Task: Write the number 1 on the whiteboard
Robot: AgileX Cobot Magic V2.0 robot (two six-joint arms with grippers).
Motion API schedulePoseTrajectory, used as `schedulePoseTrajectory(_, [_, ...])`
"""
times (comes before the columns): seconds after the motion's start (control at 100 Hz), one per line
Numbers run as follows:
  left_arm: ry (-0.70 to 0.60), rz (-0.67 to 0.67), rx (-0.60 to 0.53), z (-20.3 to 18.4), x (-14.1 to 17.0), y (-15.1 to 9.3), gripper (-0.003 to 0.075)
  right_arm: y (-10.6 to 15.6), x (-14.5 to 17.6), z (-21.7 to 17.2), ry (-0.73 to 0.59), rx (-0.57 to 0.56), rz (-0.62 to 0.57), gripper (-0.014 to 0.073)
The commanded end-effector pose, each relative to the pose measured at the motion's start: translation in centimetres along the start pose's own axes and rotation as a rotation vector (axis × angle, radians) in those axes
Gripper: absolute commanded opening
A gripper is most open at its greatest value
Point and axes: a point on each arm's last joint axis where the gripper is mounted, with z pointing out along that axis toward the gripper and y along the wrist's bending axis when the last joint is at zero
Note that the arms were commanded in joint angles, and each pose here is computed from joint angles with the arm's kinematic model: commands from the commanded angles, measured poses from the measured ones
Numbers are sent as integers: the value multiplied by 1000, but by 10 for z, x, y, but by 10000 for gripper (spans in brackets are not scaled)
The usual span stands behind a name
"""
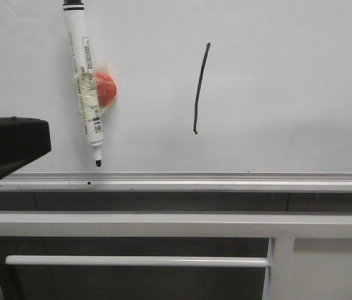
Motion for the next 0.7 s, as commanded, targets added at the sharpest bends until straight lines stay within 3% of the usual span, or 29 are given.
schedulePoseTrajectory(0.0, [-262,14,55,-5,-24,-5,-20,2,-11,-1,-40,-13,24,-63])
schedulePoseTrajectory(0.09, [-262,49,72,-6,-24,-7,-20,3,-14,-2,-48,-24,0,-63])
schedulePoseTrajectory(0.21, [-262,70,60,-6,-24,-6,-20,5,-30,-5,-87,-26,-163,-63])
schedulePoseTrajectory(0.69, [-262,113,31,-6,-24,-4,-20,8,-36,-6,-105,-52,-170,-63])
